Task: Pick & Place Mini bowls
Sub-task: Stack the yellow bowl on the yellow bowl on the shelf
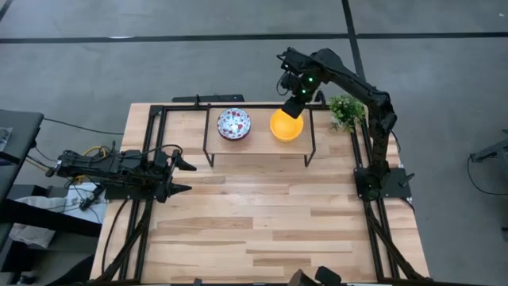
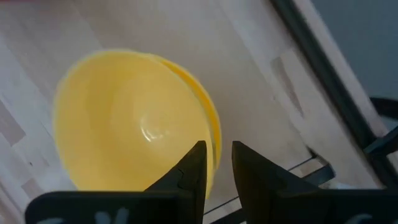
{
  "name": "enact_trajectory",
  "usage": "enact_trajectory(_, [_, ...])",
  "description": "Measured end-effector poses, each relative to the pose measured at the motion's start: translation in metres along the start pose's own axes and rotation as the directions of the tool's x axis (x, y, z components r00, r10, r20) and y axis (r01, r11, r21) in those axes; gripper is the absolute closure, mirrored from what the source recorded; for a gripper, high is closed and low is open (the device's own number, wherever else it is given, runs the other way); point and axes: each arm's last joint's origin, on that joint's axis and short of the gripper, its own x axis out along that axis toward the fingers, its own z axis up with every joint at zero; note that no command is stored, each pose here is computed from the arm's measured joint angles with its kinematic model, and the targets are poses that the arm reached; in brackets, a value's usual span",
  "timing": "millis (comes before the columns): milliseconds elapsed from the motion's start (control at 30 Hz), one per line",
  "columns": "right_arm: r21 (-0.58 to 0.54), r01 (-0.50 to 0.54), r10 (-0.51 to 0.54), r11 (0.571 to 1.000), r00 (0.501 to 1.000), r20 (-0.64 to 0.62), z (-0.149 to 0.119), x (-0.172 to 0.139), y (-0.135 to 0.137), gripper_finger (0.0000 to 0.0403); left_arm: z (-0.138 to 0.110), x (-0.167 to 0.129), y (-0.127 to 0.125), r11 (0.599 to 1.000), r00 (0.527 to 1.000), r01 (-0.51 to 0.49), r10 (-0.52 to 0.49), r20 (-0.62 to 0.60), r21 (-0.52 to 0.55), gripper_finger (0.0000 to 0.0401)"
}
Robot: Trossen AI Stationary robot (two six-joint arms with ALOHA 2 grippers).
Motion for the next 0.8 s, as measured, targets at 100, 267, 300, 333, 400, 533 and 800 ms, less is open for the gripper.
enact_trajectory(100, [-0.011,0.01,-0.01,1.0,0.999,0.046,0.001,-0.012,0.003,0.0335,0.0,0.0,0.0,1.0,1.0,0.0,0.0,0.0,0.0,0.0045])
enact_trajectory(267, [-0.034,0.035,-0.031,0.999,0.994,0.109,0.002,-0.027,0.011,0.0337,0.0,0.0,0.0,1.0,1.0,0.0,0.0,0.0,0.0,0.0045])
enact_trajectory(300, [-0.047,0.036,-0.03,0.998,0.994,0.109,0.003,-0.027,0.013,0.0341,0.0,0.0,0.0,1.0,1.0,0.0,0.0,0.0,0.0,0.0045])
enact_trajectory(333, [-0.063,0.036,-0.029,0.997,0.994,0.106,0.003,-0.026,0.016,0.0346,0.0,0.0,0.0,1.0,1.0,0.0,0.0,0.0,0.0,0.0045])
enact_trajectory(400, [-0.084,0.045,-0.038,0.995,0.995,0.09,0.003,-0.021,0.019,0.0364,0.0,0.0,0.0,1.0,1.0,0.0,0.0,-0.001,0.0,0.0045])
enact_trajectory(533, [-0.107,0.045,-0.041,0.993,0.998,0.04,0.004,-0.007,0.019,0.0397,0.0,0.0,0.0,1.0,1.0,0.0,0.0,-0.001,0.0,0.0045])
enact_trajectory(800, [-0.088,0.041,-0.041,0.995,0.999,-0.005,0.003,0.008,0.013,0.0399,0.0,0.0,0.0,1.0,1.0,0.0,0.0,0.0,0.0,0.0045])
